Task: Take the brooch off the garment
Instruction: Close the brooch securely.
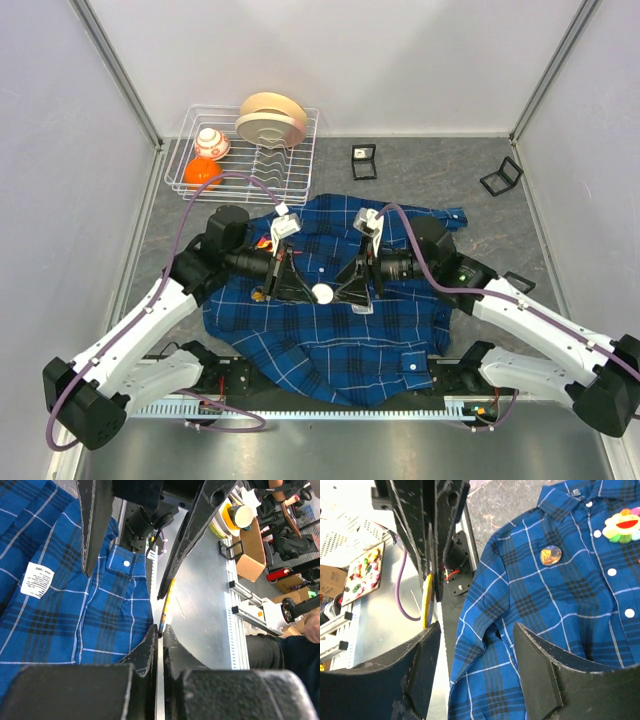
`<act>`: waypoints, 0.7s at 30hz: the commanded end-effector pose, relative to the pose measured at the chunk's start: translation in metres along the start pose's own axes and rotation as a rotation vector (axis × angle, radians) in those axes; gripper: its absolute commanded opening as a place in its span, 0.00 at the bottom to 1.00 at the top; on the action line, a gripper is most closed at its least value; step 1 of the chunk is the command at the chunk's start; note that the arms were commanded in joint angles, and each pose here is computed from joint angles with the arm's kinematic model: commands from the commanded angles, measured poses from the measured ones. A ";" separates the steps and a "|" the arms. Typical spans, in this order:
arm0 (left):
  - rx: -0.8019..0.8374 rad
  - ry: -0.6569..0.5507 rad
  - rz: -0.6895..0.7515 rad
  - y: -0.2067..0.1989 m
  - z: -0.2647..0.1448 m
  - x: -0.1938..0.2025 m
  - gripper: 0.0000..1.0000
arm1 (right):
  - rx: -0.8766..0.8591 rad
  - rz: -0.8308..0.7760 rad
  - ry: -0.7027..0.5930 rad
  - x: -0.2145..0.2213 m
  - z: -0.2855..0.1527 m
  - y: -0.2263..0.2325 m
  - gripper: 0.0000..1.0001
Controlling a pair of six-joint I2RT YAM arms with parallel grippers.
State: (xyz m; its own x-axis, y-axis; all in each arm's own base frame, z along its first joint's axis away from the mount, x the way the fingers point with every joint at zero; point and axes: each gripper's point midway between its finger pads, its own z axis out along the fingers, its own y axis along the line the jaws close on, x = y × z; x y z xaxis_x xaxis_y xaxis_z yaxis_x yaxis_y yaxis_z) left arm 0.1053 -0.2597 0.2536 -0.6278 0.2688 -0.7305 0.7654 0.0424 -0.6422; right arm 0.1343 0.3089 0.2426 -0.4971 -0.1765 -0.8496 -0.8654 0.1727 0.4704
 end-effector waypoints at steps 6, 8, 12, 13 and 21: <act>-0.047 -0.062 0.074 0.006 -0.016 -0.020 0.02 | -0.072 -0.074 -0.050 -0.032 -0.012 0.024 0.69; -0.081 -0.087 0.067 0.011 -0.021 -0.024 0.02 | -0.037 -0.081 -0.055 -0.035 -0.016 0.018 0.70; -0.073 -0.097 0.042 0.010 -0.023 -0.022 0.02 | -0.055 -0.067 -0.060 -0.038 -0.018 0.020 0.70; -0.069 -0.095 0.035 0.009 -0.023 -0.021 0.02 | -0.094 -0.074 -0.069 -0.042 -0.017 0.026 0.70; -0.032 -0.088 0.017 0.005 -0.022 -0.016 0.02 | -0.210 -0.026 -0.098 -0.065 0.007 0.030 0.64</act>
State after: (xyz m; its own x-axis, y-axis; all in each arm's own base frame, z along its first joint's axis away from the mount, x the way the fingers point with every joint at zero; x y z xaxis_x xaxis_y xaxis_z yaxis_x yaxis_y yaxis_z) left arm 0.1302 -0.2431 0.2564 -0.6354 0.1933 -0.7476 0.7717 0.1238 -0.6239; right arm 0.1393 0.3160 0.2722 -0.5135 -0.1463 -0.8455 -0.8580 0.0809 0.5072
